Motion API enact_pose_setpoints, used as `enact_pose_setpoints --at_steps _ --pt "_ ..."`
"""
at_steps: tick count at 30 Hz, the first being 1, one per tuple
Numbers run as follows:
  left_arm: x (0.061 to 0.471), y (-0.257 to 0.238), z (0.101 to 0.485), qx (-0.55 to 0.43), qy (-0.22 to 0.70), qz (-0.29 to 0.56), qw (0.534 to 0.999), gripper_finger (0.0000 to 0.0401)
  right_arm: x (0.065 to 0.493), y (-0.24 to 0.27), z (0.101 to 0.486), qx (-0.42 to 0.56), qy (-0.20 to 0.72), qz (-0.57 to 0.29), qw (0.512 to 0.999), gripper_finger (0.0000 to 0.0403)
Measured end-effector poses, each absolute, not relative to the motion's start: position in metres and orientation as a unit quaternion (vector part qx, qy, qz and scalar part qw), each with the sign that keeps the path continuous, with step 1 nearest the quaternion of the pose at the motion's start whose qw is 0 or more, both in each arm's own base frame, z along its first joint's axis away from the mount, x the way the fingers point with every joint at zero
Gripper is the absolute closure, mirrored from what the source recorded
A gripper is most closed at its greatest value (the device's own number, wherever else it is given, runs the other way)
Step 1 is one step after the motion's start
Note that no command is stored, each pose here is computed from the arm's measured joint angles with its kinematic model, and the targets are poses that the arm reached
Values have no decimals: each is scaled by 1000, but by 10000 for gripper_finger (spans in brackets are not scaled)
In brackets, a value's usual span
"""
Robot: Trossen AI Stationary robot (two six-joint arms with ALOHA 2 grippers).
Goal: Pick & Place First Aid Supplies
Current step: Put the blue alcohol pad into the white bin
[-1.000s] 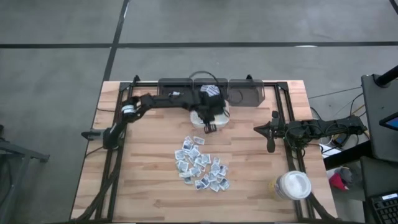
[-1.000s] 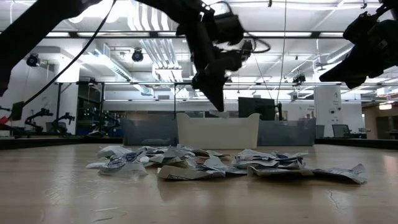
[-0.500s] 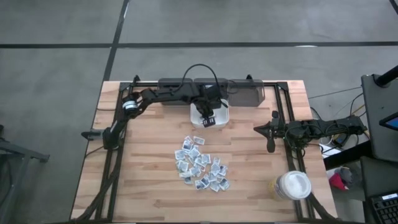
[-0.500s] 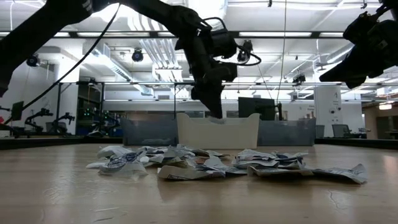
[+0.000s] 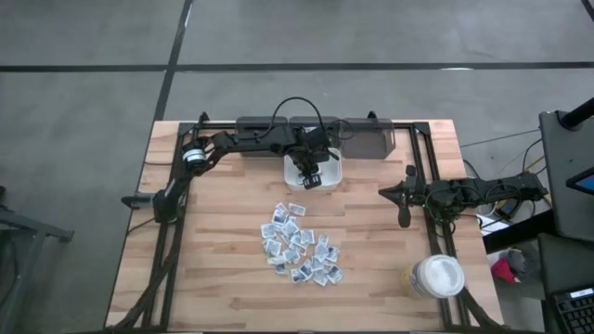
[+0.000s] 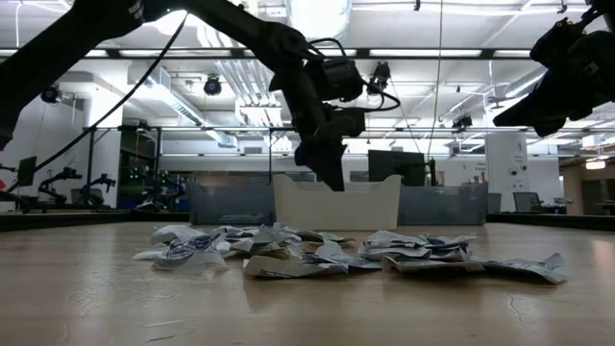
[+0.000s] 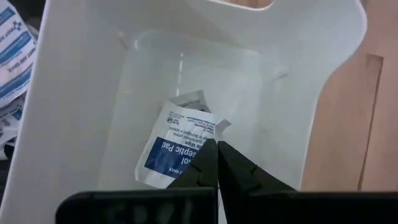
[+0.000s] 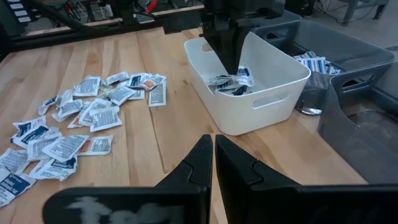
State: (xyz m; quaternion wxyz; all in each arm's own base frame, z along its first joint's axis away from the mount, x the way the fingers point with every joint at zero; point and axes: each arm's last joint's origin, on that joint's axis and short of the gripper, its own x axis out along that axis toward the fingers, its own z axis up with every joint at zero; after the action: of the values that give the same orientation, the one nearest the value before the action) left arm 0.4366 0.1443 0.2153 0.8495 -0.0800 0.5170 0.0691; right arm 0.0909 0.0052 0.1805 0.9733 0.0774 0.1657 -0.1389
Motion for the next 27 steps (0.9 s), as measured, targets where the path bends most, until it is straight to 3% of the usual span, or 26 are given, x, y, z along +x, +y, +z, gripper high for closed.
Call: enact_pose_setpoints --at_steps 3,8,12,19,27 --pt "437 144 215 -81 517 70 849 370 91 5 180 77 166 -139 973 385" --pt "435 144 217 -91 518 76 847 293 91 5 181 77 166 -139 973 385" --pt "425 138 238 -139 527 101 832 251 91 5 181 78 166 -139 973 385" --pt "405 92 267 -192 560 114 798 244 91 5 180 78 166 -138 973 385" --pt "401 8 266 -148 591 45 792 245 91 5 181 78 166 -138 973 385"
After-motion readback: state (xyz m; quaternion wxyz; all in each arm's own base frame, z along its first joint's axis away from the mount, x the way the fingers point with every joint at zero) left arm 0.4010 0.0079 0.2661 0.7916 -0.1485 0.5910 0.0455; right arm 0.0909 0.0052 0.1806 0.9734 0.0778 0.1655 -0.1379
